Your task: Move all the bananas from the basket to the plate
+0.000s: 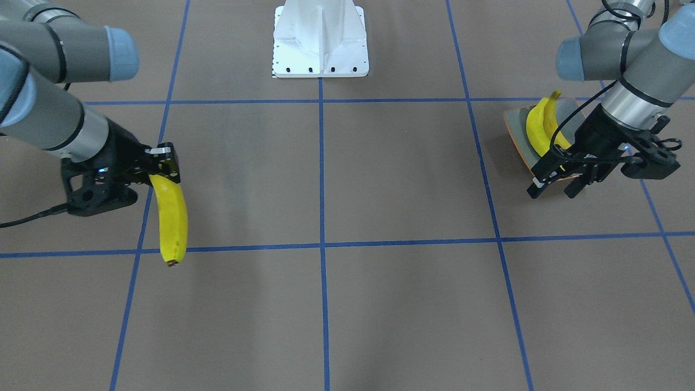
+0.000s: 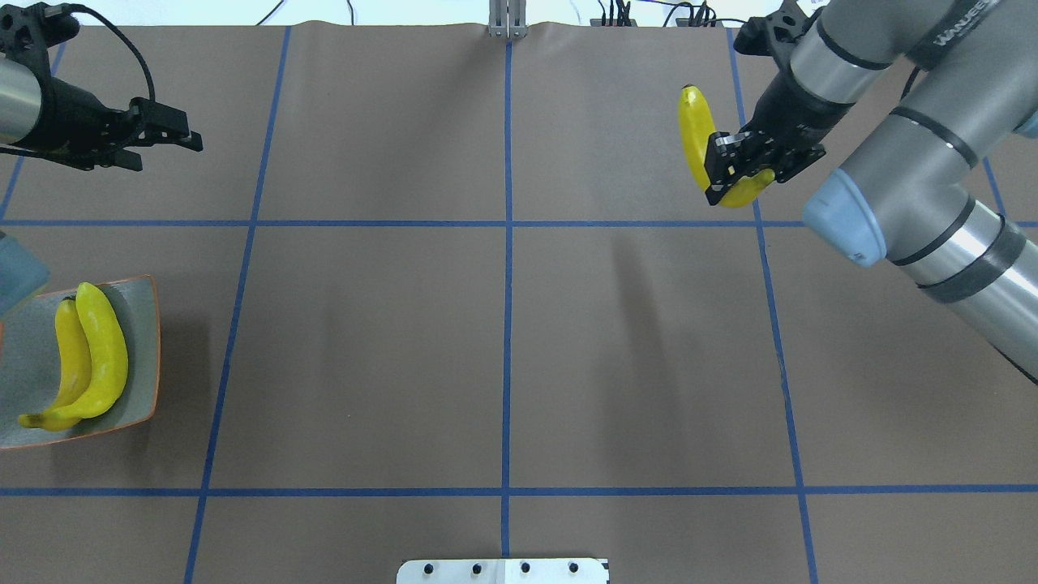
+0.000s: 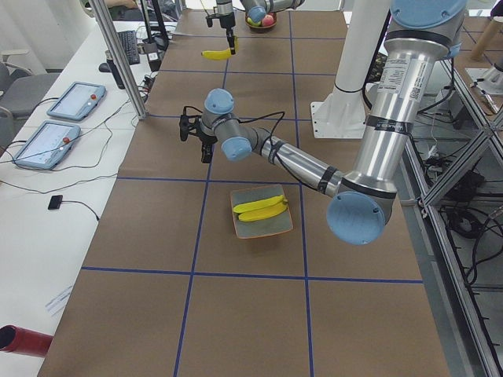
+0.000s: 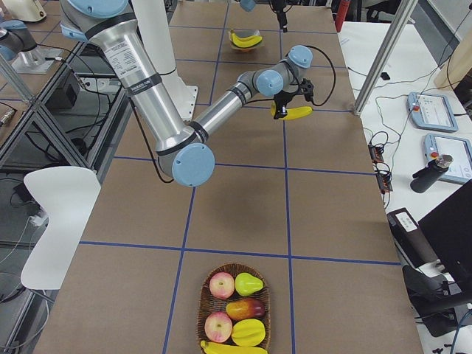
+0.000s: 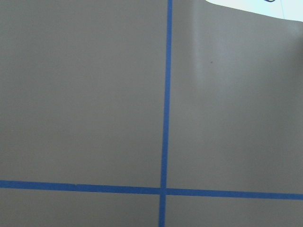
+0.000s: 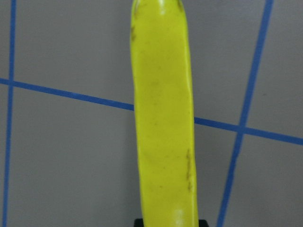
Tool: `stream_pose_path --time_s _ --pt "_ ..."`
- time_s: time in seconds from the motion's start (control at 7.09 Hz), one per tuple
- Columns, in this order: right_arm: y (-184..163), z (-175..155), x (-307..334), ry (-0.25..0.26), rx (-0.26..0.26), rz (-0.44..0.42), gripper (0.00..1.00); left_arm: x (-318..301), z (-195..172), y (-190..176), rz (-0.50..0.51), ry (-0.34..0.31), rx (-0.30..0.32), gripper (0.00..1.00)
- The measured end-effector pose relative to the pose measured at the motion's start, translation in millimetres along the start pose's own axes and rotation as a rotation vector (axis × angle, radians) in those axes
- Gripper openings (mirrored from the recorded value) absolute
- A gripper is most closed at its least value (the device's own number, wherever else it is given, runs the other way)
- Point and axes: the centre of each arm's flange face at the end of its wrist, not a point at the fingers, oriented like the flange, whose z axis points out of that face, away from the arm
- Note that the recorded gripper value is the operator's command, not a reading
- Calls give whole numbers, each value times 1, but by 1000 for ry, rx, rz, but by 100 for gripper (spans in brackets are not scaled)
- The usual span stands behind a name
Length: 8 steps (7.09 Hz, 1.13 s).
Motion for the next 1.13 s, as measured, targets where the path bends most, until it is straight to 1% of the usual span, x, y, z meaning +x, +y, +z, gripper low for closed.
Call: stream_pose_path --time_s 0.28,0.42,0.56,0.71,0.85,1.13 --pt "16 12 -78 -26 11 35 0 45 12 6 -67 54 -24 100" --pt "25 17 -114 -32 21 54 0 64 16 14 -83 101 -38 100" --pt "33 21 -142 -37 31 68 0 77 22 23 -100 165 -48 100" --pt "40 26 -162 -39 36 70 0 85 28 30 -115 225 -57 100" --pt "46 30 -174 -39 38 63 0 92 32 36 -117 264 -66 100" --pt "57 37 -195 -46 32 45 0 122 39 52 -95 312 -97 100"
